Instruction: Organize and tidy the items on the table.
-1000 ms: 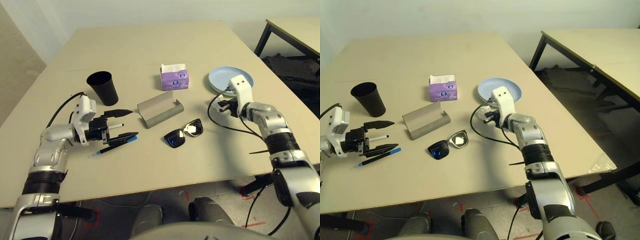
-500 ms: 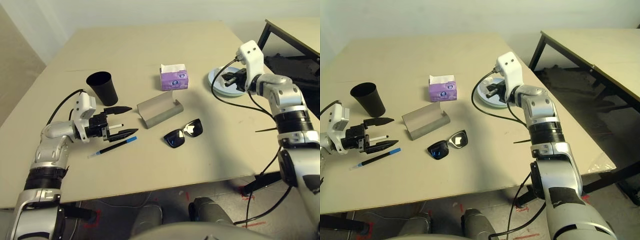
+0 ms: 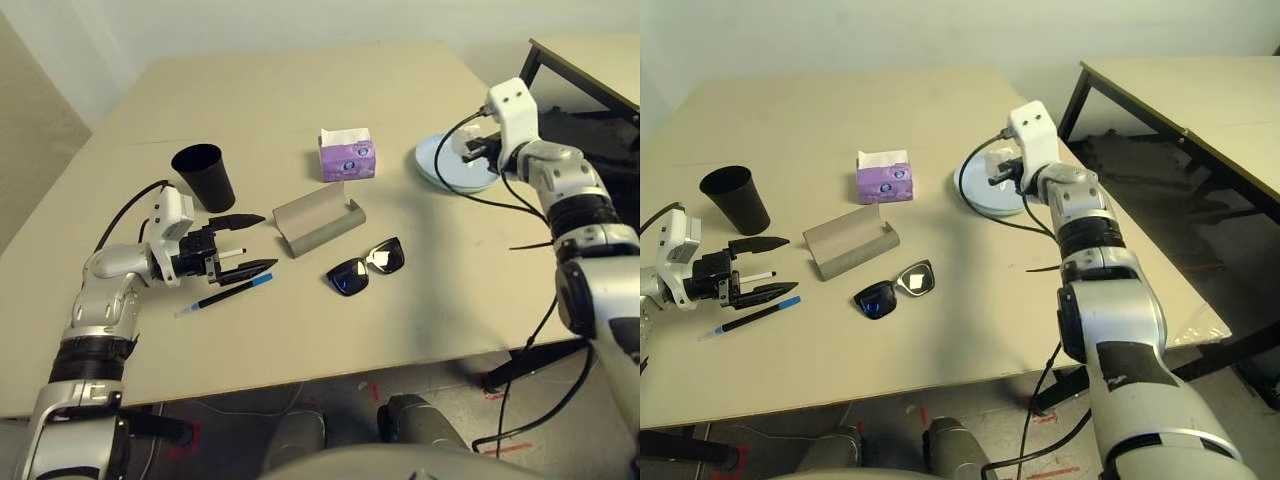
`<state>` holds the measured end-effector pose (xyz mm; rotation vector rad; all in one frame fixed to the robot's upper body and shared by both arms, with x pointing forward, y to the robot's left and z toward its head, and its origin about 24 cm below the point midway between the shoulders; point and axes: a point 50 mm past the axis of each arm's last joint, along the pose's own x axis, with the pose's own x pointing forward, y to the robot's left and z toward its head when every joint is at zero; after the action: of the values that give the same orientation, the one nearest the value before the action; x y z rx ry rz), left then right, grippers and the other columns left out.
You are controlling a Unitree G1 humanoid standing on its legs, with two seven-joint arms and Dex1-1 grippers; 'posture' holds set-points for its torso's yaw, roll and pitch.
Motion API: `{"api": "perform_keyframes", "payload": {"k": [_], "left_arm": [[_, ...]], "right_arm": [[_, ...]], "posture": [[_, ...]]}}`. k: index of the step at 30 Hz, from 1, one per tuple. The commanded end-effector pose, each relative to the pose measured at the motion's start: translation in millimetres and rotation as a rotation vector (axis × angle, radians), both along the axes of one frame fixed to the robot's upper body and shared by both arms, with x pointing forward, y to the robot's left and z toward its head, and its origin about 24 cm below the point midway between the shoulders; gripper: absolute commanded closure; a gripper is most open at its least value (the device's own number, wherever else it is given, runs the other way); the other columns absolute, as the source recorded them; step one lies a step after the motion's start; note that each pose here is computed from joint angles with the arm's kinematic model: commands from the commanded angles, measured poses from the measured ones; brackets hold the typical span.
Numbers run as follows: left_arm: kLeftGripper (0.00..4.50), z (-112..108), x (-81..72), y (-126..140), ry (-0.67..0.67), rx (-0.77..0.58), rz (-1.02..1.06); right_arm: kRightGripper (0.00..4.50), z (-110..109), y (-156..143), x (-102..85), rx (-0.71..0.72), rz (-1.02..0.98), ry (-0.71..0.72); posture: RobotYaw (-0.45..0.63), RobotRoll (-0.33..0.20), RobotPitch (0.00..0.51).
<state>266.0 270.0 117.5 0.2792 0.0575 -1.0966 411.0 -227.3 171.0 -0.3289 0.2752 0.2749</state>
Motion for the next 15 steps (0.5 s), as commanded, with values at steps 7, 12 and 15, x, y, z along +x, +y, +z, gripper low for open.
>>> {"api": "perform_keyframes", "payload": {"k": [7,12,15], "left_arm": [[0.00,3.1,-2.3,0.2,-0.006,0.011,0.001],[0.00,5.0,-2.1,0.0,-0.009,0.008,0.004],[0.00,5.5,-2.5,0.0,-0.009,0.006,0.006]], "right_arm": [[4.46,-4.1,6.4,2.5,-0.023,0.006,-0.002],[4.46,-4.1,3.6,2.9,-0.040,-0.025,-0.017],[4.46,-4.9,2.2,2.8,-0.049,-0.036,-0.022]], "posture": [[0.04,0.000,0.012],[0.04,0.000,0.014],[0.04,0.000,0.017]]}}
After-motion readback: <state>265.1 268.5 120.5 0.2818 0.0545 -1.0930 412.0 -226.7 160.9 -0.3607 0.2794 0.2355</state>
